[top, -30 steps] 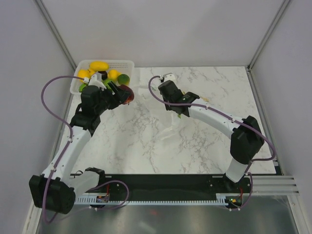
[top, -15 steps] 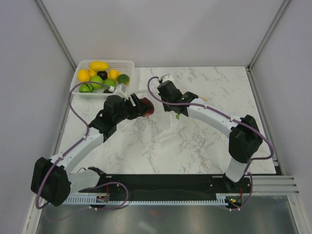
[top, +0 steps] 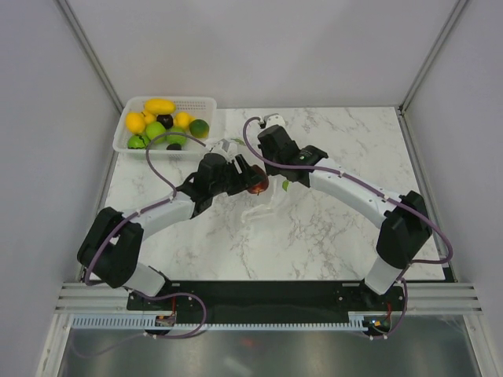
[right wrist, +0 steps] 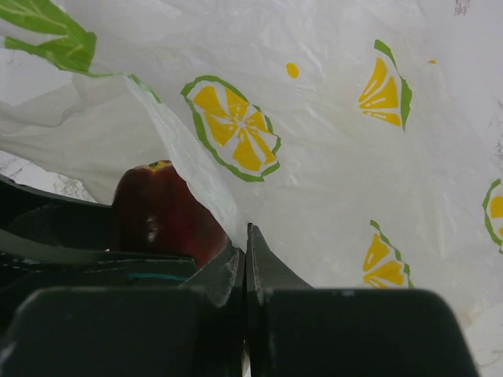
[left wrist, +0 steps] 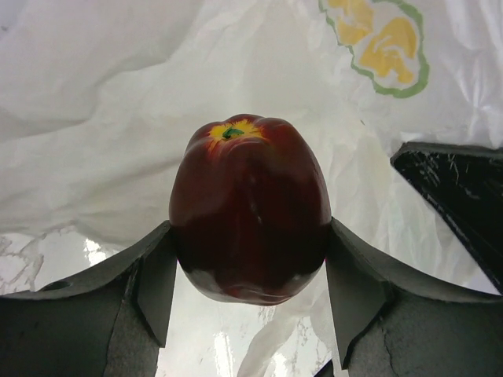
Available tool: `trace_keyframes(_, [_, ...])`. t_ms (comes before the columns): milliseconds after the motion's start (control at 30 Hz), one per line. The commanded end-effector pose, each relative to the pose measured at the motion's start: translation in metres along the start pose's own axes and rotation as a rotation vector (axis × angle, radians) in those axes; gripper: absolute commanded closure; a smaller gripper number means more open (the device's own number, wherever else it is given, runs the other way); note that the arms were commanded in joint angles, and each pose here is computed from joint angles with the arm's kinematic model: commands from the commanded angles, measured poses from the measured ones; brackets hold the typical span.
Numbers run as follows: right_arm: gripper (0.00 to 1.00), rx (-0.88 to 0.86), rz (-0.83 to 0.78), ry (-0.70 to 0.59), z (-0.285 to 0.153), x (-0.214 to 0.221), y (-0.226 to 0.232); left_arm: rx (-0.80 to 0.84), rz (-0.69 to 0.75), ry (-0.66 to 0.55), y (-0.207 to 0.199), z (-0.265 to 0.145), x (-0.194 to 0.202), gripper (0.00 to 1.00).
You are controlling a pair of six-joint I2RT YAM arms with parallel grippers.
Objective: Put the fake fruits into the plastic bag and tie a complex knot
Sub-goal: Place the fake fruit in the plastic bag.
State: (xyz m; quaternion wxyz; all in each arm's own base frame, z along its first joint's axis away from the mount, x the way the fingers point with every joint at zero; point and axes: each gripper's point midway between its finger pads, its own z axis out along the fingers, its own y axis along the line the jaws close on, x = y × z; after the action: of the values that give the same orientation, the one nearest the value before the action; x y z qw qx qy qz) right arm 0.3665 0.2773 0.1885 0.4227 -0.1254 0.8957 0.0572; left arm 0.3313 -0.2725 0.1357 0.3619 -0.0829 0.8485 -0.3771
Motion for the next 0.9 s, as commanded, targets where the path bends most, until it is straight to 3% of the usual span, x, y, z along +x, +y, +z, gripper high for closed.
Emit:
trace_keyframes(0, [1.00, -0.004, 0.029, -0.068, -0.020, -0.026, 0.005, 0.096, -0.024, -0.104, -0.041, 0.010, -0.035, 0.61])
trace_keyframes(267, [1.00, 0.014, 0.028, -0.112, -0.035, -0.037, 0.021, 0.102, -0.010, -0.068, -0.056, 0.035, -0.021, 0.61])
trace_keyframes(433, [1.00, -0.009, 0.079, -0.160, -0.047, -0.048, 0.022, 0.023, -0.015, 0.005, -0.025, 0.063, 0.007, 0.61])
trace_keyframes(733, [1.00, -0.039, 0.110, -0.177, -0.054, -0.050, 0.024, 0.010, 0.013, 0.094, -0.024, 0.080, 0.051, 0.61])
trace_keyframes(767, [1.00, -0.035, 0.106, -0.172, -0.052, -0.047, 0.024, 0.100, -0.112, -0.049, -0.052, 0.085, 0.022, 0.54])
trace_keyframes(867, [1.00, -0.013, 0.114, -0.189, -0.055, -0.048, 0.017, 0.189, -0.083, -0.052, -0.068, 0.073, 0.024, 0.44])
